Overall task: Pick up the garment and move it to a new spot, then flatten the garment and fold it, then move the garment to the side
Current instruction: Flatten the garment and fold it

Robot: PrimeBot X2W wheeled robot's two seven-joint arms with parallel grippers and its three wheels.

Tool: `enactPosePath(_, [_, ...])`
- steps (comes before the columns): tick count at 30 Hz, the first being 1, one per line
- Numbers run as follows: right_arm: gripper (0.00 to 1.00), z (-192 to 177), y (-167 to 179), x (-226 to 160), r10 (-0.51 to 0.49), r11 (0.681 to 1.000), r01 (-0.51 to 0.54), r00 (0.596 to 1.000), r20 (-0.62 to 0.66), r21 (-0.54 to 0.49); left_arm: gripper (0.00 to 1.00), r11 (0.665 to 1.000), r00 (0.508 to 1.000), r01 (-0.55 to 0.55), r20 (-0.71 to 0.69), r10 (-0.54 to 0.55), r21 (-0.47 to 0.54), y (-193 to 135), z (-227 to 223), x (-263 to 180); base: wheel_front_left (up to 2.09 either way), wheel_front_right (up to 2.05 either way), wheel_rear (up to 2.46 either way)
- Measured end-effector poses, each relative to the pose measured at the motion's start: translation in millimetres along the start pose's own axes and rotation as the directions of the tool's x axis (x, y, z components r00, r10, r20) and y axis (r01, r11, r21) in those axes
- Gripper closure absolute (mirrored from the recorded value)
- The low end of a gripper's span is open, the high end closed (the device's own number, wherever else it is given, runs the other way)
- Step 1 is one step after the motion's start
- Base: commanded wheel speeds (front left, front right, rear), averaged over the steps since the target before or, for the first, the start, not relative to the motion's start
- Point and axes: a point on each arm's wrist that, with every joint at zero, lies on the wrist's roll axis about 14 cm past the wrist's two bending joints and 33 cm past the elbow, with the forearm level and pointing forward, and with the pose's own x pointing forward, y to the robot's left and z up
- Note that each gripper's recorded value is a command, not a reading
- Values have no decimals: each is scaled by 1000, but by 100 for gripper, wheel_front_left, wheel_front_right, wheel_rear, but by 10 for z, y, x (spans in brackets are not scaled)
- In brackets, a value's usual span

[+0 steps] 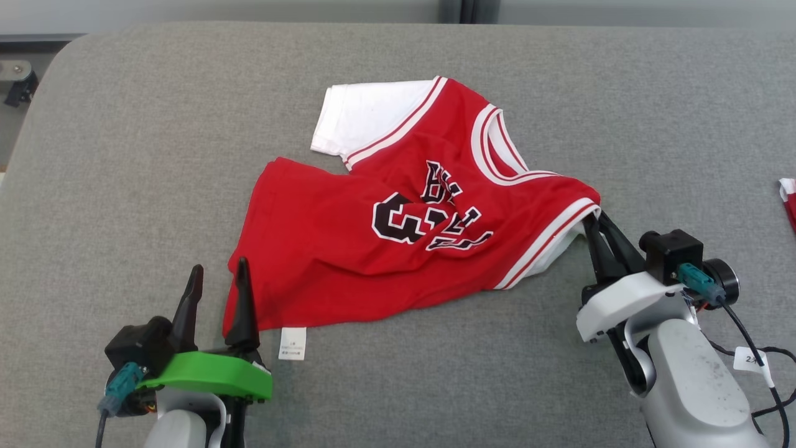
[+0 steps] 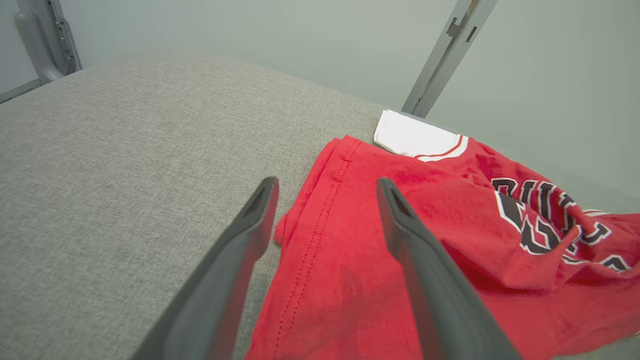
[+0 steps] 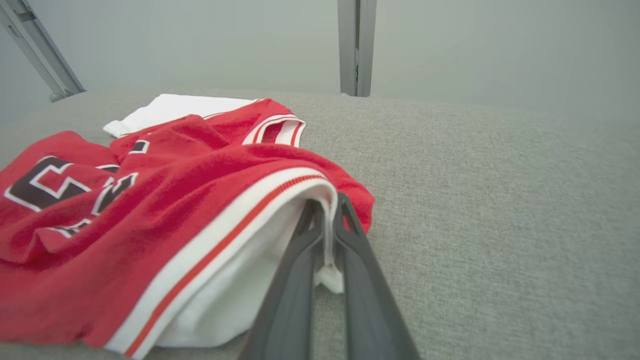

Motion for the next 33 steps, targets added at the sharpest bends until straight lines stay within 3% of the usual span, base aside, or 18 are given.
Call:
enactPosePath(6, [100,464,162,-119,48,998,-44,989,137,-34,0,1000,1000,8,-13,-8,-2,-35,-44,-116,0,0,0])
enactPosePath(14, [100,835,83,-463,27,998,-10,970,243,-69,0,998,998,66,-13,-66,-13,-240,-50,-144,0,0,0])
enactPosePath(23, [100,700,-213,-741,-66,996,79,975,213,-51,0,994,993,112,-37,-112,-17,-398,-133,-112,0,0,0])
enactPosePath(31, [100,473,-452,-330,-70,986,88,989,127,-143,0,991,989,134,-54,-135,-22,-466,-201,117,0,0,0])
enactPosePath(33, [94,404,-488,-170,-65,984,81,993,103,-160,0,991,989,136,-60,-137,-22,-465,-224,175,0,0,0])
